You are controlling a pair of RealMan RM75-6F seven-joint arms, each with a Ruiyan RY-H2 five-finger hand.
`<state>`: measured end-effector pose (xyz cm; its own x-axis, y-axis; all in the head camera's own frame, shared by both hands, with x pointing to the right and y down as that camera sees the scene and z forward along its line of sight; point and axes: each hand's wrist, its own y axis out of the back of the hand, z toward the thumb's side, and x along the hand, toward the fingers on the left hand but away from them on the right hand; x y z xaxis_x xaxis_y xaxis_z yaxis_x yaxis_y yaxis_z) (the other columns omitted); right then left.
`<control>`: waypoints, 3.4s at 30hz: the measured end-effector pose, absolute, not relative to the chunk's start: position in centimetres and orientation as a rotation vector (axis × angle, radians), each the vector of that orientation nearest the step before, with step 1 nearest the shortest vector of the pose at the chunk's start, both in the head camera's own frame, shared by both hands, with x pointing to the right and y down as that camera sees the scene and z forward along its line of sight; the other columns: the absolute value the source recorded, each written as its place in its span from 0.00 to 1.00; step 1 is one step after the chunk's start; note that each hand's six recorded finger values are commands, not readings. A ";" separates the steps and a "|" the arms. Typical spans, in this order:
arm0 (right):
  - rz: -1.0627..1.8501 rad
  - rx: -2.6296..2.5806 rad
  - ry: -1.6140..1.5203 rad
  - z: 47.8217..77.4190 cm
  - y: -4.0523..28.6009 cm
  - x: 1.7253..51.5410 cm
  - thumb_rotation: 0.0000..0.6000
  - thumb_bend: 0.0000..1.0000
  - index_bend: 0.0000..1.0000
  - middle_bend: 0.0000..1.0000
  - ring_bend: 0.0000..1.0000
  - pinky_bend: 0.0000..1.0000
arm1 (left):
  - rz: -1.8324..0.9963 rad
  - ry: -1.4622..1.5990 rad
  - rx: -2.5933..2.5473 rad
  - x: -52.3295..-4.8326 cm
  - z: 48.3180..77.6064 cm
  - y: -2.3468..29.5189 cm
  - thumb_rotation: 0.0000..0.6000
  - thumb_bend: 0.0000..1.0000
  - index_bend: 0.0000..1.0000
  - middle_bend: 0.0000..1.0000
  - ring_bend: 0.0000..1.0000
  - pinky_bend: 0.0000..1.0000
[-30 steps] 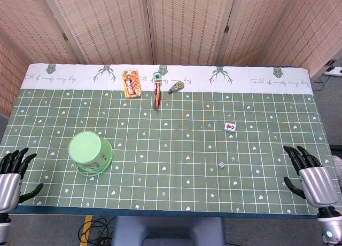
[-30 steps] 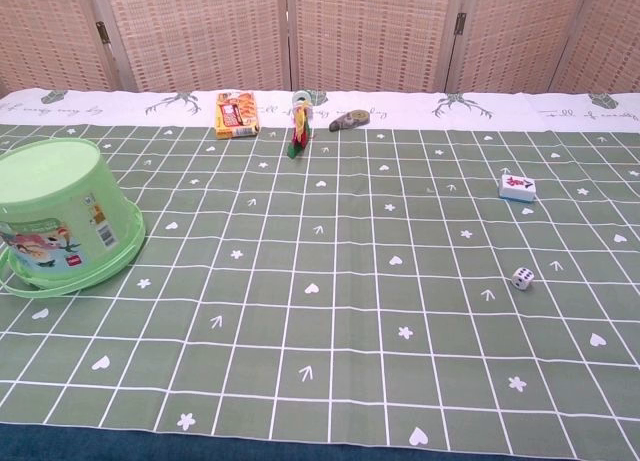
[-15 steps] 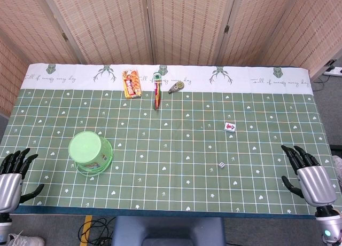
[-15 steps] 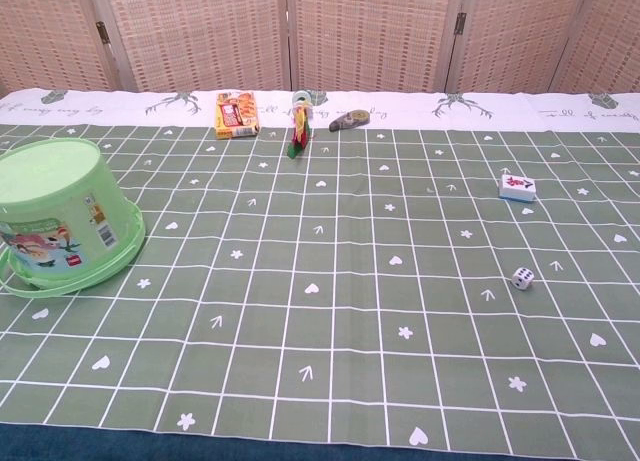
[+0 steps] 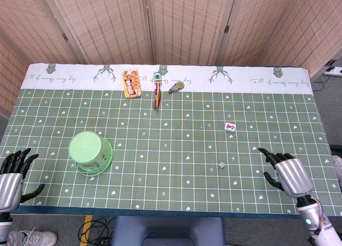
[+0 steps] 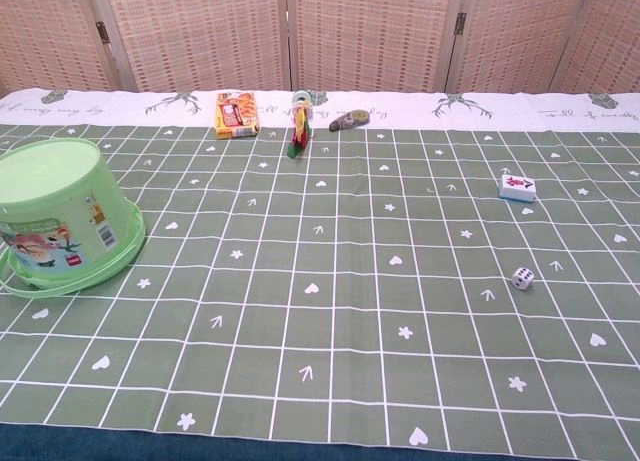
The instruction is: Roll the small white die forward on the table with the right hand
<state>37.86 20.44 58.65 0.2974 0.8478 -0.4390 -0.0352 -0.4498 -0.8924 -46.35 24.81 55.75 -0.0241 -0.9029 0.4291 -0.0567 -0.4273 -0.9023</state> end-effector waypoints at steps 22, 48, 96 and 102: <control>1.292 -1.894 -0.402 69.5 18.6 29.1 1.00 0.26 0.40 0.93 0.99 0.95 | -1.581 1.048 -1.529 -47.8 55.6 25.6 1.00 0.22 0.19 0.09 0.06 0.10; 1.296 -1.911 -0.338 72.0 18.5 27.7 1.00 0.31 0.52 0.93 1.00 0.95 | -1.590 1.051 -1.519 -48.1 55.4 25.6 1.00 0.22 0.19 0.09 0.06 0.10; 1.221 -1.600 -0.741 58.5 16.7 36.1 1.00 0.32 0.11 0.30 0.30 0.45 | -1.573 1.052 -1.502 -47.9 54.8 25.1 1.00 0.22 0.19 0.09 0.06 0.10; 1.311 -1.582 -0.741 56.7 18.8 38.7 1.00 0.33 0.11 0.22 0.19 0.34 | -1.551 1.060 -1.507 -47.5 54.8 24.9 1.00 0.22 0.19 0.09 0.06 0.10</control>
<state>38.67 18.75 56.69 0.2507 0.8780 -0.4078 -0.1037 -0.3945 -0.9130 -47.48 24.91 54.76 -0.0605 -0.9112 0.4074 -0.0490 -0.4049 -0.9130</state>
